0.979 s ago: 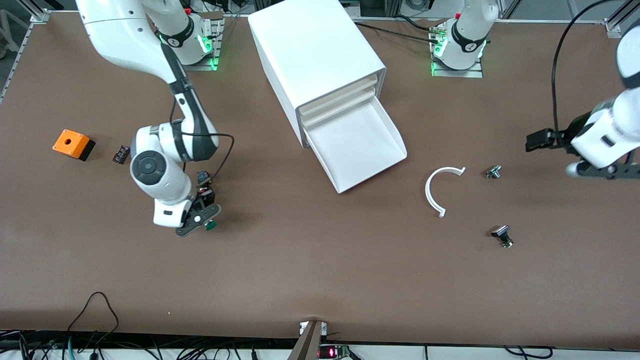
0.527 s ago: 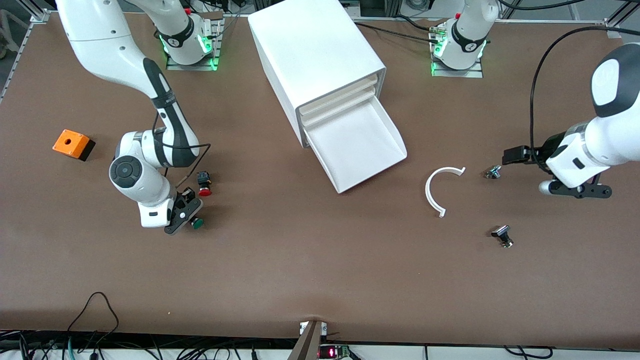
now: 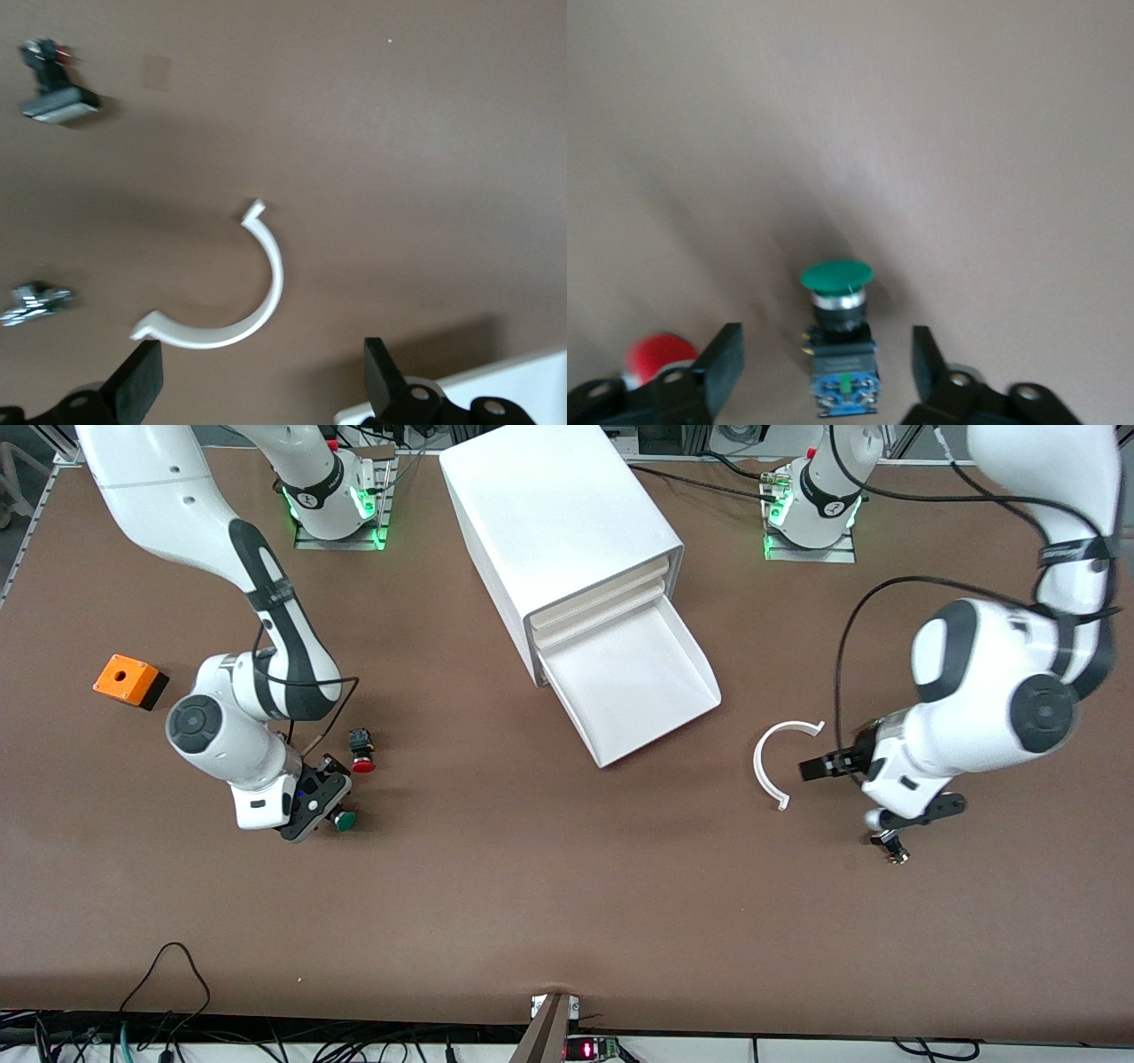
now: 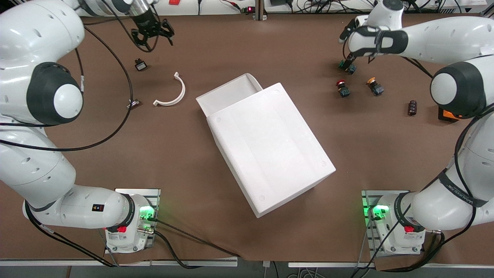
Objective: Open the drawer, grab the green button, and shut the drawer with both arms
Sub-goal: 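Lower the green button beside the red button while the left gripper reaches the drawer, then open the right gripper and withdraw while the left gripper pushes the drawer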
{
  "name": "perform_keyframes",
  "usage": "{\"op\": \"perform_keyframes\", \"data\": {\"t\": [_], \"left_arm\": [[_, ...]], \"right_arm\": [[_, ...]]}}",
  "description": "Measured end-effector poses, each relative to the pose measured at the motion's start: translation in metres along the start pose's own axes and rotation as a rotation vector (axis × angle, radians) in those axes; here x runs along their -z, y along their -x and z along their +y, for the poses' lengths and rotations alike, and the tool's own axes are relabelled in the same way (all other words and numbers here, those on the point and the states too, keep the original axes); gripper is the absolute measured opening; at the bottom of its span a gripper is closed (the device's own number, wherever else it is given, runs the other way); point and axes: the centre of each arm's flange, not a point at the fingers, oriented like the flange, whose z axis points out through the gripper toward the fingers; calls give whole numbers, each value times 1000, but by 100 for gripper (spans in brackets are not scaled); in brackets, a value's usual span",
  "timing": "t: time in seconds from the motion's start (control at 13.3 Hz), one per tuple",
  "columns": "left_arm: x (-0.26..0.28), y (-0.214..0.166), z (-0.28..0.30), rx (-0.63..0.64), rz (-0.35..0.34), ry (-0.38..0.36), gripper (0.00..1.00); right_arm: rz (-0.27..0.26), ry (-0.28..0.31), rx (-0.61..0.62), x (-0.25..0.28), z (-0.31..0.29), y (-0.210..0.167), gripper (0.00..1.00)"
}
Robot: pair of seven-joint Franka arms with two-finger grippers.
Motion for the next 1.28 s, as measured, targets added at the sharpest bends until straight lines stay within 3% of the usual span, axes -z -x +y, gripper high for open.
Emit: {"op": "perform_keyframes", "data": {"t": [0.08, 0.38, 0.68, 0.83, 1.05, 1.28], "left_arm": [[-14, 5, 15, 30, 13, 4, 100], [-62, 26, 69, 117, 65, 34, 100], [-106, 45, 86, 131, 83, 40, 100], [-124, 59, 92, 125, 86, 38, 100], [-144, 73, 95, 119, 90, 36, 99], [-161, 87, 98, 103, 77, 21, 100]], "right_arm": [[36, -18, -23, 21, -1, -10, 100], [124, -32, -93, 80, -11, -32, 100], [115, -132, -329, 141, -68, -73, 100], [58, -151, -474, 171, -100, -91, 100], [-94, -26, -627, 185, -140, -105, 100], [-157, 32, -723, 188, -141, -100, 100]]}}
